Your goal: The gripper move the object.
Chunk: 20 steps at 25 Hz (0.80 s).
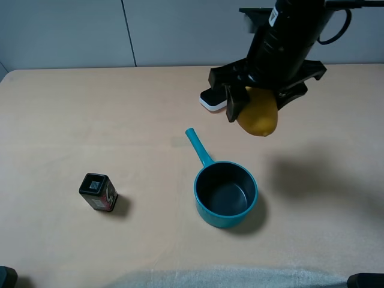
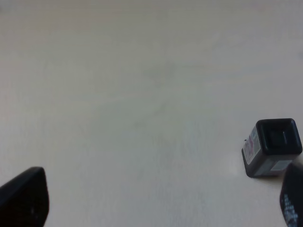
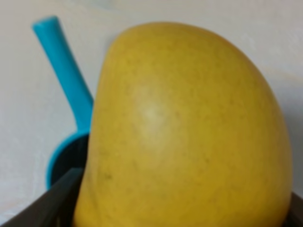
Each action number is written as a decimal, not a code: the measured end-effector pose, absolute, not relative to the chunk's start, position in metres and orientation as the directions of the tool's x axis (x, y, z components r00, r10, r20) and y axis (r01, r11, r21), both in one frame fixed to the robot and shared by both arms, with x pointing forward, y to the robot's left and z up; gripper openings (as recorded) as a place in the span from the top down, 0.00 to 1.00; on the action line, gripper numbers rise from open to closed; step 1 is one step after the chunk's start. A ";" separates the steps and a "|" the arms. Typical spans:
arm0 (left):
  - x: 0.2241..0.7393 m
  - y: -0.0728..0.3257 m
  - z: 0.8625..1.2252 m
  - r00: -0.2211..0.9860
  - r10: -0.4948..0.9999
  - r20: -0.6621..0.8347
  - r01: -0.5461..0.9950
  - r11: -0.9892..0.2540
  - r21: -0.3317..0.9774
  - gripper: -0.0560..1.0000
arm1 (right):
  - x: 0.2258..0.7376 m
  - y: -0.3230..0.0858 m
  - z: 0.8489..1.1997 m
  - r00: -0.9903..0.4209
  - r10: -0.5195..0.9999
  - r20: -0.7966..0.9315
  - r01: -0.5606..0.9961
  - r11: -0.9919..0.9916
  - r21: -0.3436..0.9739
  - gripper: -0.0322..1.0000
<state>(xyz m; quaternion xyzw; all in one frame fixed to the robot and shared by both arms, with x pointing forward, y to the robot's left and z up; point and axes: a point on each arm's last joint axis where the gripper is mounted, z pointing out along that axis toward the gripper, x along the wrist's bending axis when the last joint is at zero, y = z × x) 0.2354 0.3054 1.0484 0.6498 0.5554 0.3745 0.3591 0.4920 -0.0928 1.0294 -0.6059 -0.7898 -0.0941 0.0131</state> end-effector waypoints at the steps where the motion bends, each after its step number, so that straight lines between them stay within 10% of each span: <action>1: 0.235 0.305 1.048 0.102 0.991 0.088 0.453 -0.125 0.883 0.01 | 0.496 -0.087 1.030 -0.274 0.952 0.136 0.957 0.256 0.137 0.50; 20: 0.235 0.305 1.048 0.102 0.991 0.088 0.453 -0.125 0.883 0.01 | 0.572 0.014 1.018 -0.360 0.916 0.178 0.927 0.329 0.179 0.50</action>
